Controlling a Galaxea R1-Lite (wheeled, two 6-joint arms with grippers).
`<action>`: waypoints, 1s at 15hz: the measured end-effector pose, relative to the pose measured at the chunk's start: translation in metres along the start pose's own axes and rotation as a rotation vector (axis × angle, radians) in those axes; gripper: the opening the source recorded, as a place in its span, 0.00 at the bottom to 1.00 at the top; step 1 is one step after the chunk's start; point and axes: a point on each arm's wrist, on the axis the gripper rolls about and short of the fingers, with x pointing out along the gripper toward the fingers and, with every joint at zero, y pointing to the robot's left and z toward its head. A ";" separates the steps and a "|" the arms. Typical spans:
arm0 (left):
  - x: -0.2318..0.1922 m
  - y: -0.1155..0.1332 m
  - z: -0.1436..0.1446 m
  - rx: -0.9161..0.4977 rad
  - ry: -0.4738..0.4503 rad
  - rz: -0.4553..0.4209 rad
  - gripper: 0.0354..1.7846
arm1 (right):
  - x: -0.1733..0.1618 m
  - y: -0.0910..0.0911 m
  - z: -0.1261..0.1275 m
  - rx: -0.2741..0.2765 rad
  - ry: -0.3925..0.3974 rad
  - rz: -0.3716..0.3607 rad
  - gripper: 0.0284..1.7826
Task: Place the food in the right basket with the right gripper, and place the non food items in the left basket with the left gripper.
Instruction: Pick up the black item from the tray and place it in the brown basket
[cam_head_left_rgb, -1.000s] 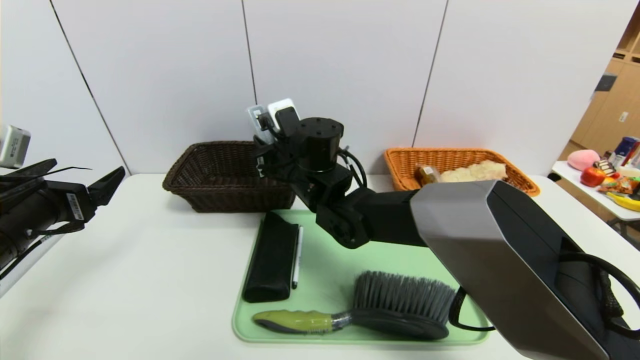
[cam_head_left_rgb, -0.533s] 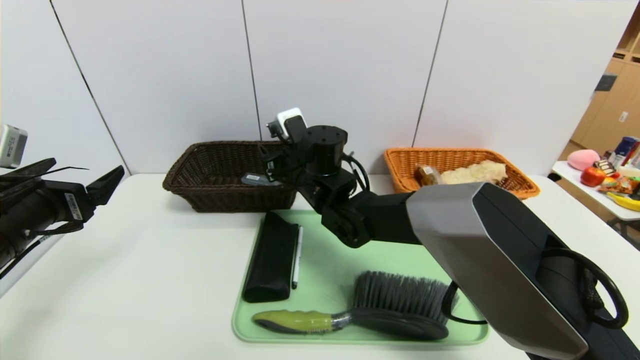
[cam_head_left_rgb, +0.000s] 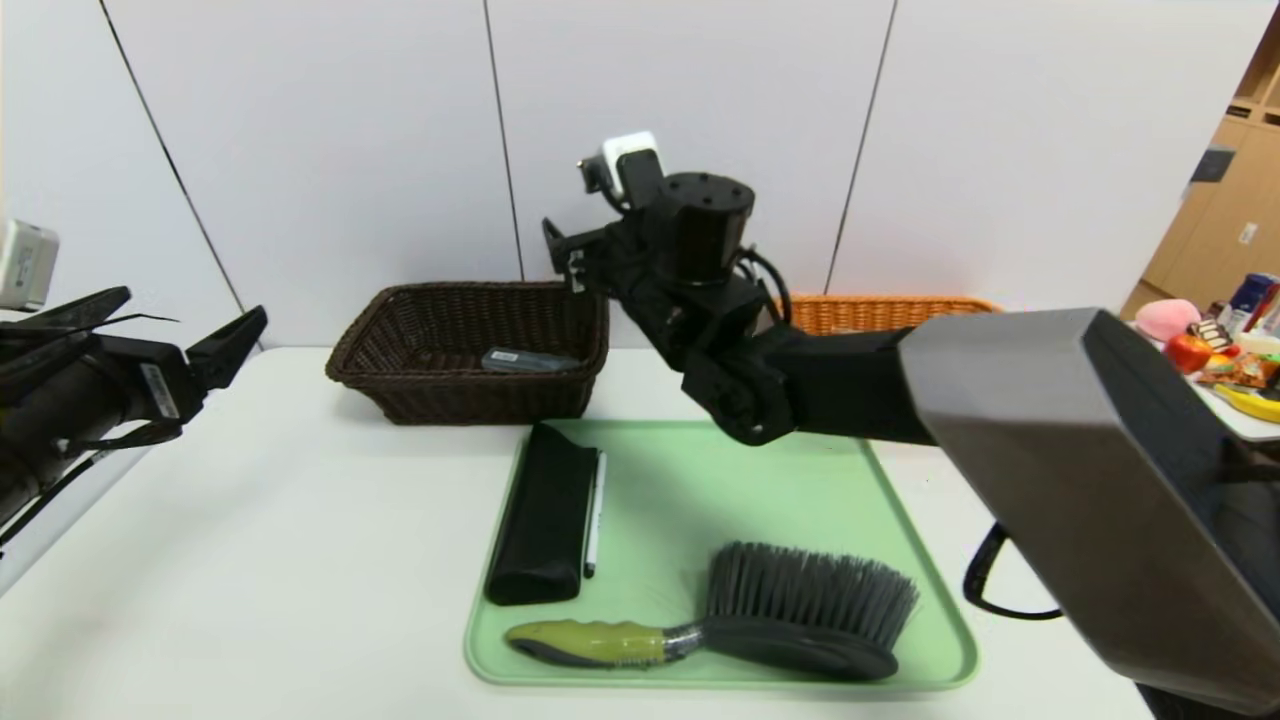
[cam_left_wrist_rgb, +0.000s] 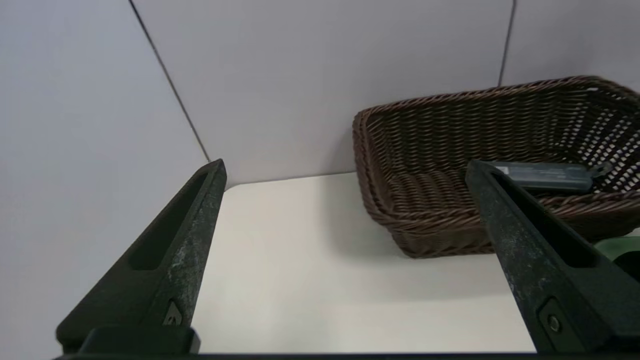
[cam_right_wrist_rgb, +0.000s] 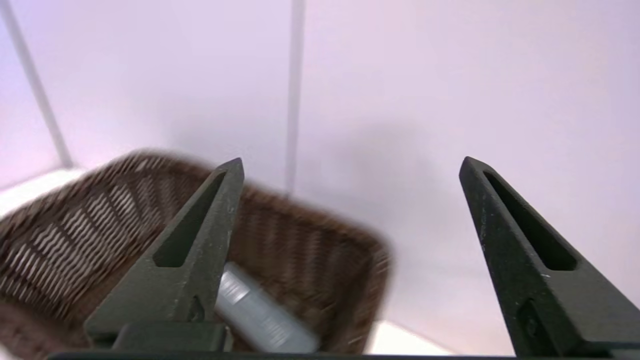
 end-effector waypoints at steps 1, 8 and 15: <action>0.003 -0.009 0.004 -0.008 -0.016 -0.041 0.94 | -0.005 -0.012 0.016 -0.004 -0.015 -0.024 0.85; -0.003 -0.111 0.010 -0.042 0.147 -0.302 0.94 | -0.112 -0.130 0.120 -0.149 0.040 -0.212 0.92; -0.009 -0.183 -0.001 -0.116 0.565 -0.380 0.94 | -0.228 -0.182 0.129 -0.203 0.154 -0.369 0.94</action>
